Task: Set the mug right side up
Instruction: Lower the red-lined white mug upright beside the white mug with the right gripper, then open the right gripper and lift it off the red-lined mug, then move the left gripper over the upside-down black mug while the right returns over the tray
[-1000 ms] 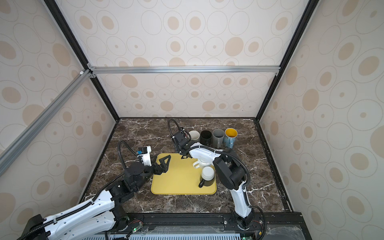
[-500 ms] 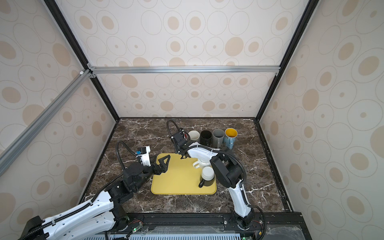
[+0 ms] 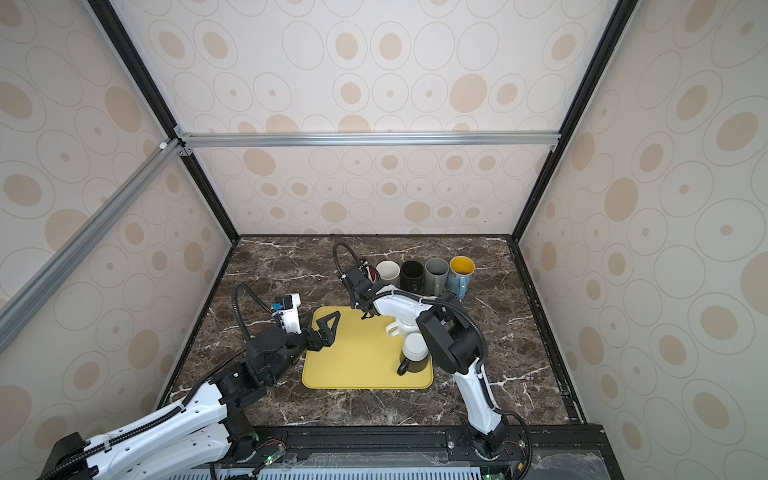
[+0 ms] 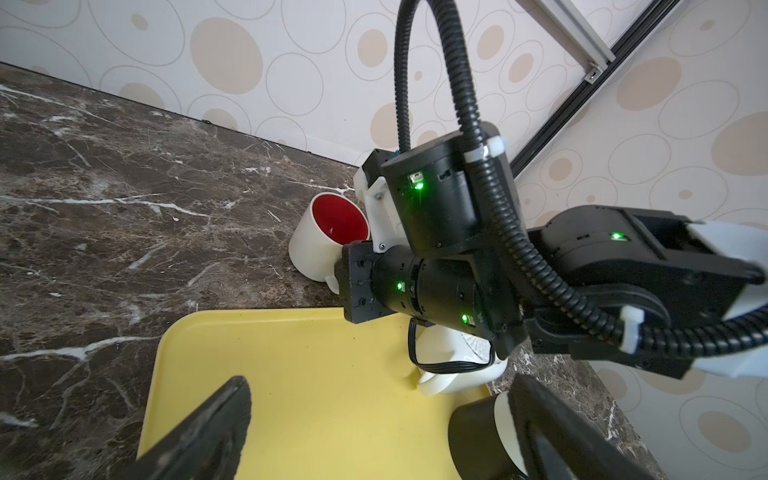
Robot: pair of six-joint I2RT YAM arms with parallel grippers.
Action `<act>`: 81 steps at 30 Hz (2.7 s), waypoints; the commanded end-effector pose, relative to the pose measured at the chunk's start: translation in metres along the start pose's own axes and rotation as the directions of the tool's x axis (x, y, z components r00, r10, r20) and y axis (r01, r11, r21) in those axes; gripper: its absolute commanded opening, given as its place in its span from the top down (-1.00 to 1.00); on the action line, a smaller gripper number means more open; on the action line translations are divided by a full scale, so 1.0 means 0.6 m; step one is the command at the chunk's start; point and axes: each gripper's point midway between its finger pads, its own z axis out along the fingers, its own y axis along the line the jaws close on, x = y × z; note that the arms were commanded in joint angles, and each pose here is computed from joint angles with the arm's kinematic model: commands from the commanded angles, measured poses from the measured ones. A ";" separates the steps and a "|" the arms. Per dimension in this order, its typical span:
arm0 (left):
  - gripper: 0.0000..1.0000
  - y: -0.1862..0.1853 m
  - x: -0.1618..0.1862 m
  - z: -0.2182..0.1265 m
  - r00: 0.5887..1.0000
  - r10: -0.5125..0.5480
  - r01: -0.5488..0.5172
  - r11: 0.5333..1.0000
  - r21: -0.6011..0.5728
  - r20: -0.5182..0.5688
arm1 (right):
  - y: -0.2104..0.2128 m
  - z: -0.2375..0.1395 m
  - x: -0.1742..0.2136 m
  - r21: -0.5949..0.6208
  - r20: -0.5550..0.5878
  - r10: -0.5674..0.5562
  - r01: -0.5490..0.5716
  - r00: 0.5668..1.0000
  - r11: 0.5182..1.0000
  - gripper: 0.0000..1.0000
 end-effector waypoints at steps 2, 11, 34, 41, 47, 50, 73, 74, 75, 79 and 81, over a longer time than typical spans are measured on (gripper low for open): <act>-0.95 -0.003 -0.016 -0.004 0.999 -0.006 0.006 1.000 0.007 0.038 | -0.004 0.002 -0.042 0.032 0.072 0.049 -0.052 0.996 0.998 1.00; -0.96 -0.001 -0.017 -0.007 0.999 -0.009 0.009 1.000 0.004 0.039 | -0.003 0.004 -0.038 0.034 0.061 0.061 -0.063 0.996 0.997 0.73; -1.00 -0.001 -0.016 -0.004 0.999 0.014 -0.014 1.000 -0.001 0.031 | 0.012 -0.096 -0.071 -0.145 0.114 0.132 -0.115 0.985 0.983 -0.02; -1.00 0.002 -0.010 -0.001 0.999 0.037 -0.037 0.999 -0.015 0.014 | 0.021 -0.154 -0.088 -0.227 0.140 0.132 -0.098 0.981 0.969 -0.02; -1.00 0.002 -0.002 0.014 0.997 0.070 -0.071 0.997 -0.033 -0.019 | 0.026 -0.199 -0.090 -0.284 0.159 0.114 -0.065 0.981 0.957 -0.02; -1.00 -0.001 0.007 0.023 0.996 0.078 -0.080 0.996 -0.029 -0.044 | 0.030 -0.219 -0.086 -0.302 0.166 0.082 -0.029 0.983 0.953 -0.02; -0.84 -0.057 0.054 0.039 0.975 0.137 -0.111 0.982 0.153 -0.173 | -0.029 -0.323 0.013 -0.360 0.172 -0.005 0.068 0.985 0.930 -0.01; -0.82 -0.064 0.056 0.037 0.975 0.138 -0.108 0.979 0.173 -0.173 | -0.038 -0.329 0.018 -0.354 0.170 -0.001 0.062 0.985 0.933 -0.01; -0.79 -0.069 0.058 0.035 0.975 0.140 -0.106 0.976 0.190 -0.174 | -0.048 -0.335 0.021 -0.344 0.171 0.005 0.055 0.985 0.937 -0.01; -0.71 -0.094 0.082 0.036 0.963 0.180 -0.126 0.960 0.251 -0.203 | -0.095 -0.358 0.035 -0.291 0.177 0.042 0.011 0.983 0.957 -0.02; -0.68 -0.105 0.101 0.040 0.949 0.215 -0.152 0.952 0.266 -0.230 | -0.114 -0.369 0.040 -0.273 0.184 0.053 0.000 0.982 0.962 -0.02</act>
